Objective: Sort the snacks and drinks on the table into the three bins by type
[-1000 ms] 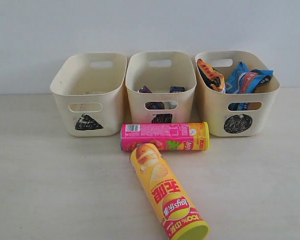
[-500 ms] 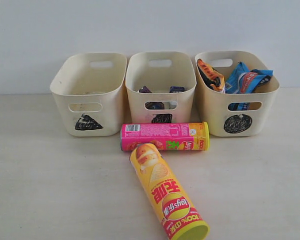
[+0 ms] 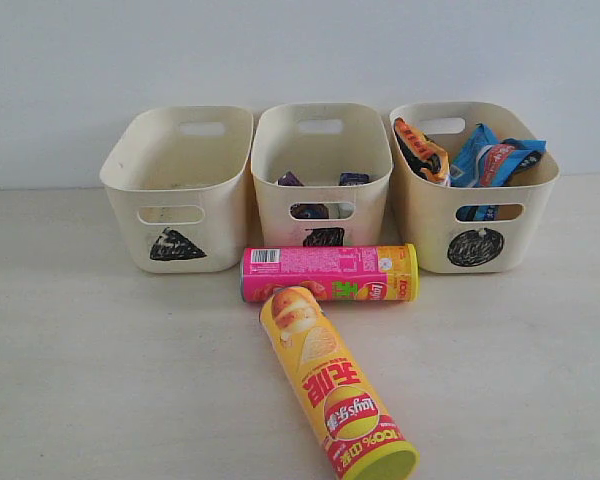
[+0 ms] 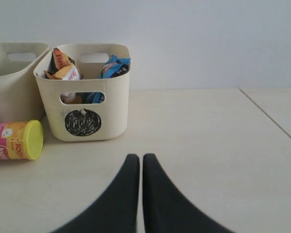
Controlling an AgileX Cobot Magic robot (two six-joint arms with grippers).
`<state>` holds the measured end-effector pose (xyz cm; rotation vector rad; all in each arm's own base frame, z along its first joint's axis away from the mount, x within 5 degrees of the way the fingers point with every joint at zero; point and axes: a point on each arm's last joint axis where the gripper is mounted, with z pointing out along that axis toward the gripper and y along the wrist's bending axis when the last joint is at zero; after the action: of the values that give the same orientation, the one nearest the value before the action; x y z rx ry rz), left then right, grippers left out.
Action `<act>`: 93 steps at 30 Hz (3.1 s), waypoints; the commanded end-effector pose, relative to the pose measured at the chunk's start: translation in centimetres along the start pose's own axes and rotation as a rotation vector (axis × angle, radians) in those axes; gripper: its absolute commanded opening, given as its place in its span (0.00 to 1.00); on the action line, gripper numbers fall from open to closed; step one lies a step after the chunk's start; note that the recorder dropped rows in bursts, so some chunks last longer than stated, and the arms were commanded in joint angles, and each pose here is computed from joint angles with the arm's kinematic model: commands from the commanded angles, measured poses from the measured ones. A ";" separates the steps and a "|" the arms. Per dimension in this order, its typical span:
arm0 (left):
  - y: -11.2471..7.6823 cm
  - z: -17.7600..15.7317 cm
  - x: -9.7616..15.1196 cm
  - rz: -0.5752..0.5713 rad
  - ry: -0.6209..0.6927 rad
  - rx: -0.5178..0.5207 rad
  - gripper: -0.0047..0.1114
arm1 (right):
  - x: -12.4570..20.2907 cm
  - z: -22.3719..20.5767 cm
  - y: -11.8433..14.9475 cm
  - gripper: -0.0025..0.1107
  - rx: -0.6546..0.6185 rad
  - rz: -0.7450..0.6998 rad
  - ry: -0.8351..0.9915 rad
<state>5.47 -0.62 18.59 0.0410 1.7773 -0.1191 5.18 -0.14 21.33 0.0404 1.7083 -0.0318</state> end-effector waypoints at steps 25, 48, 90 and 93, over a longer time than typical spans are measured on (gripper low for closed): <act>0.0 -0.1 -0.2 -0.005 -0.015 -0.002 0.07 | 2.9 0.6 -0.2 0.02 0.023 -0.022 0.101; -0.1 -0.5 -3.0 0.082 -0.329 -0.008 0.07 | 2.9 0.6 -0.2 0.02 0.023 -0.022 0.101; -11.6 14.8 -11.8 0.452 0.913 0.300 0.07 | 2.9 0.6 -0.2 0.02 0.023 -0.022 0.101; -13.7 15.7 -11.5 0.463 0.955 0.332 0.07 | 2.9 0.6 -0.2 0.02 0.023 -0.022 0.101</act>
<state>21.66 -13.56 27.74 0.8152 2.5787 -0.0246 5.39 -0.35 18.44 0.0462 1.8158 -0.0594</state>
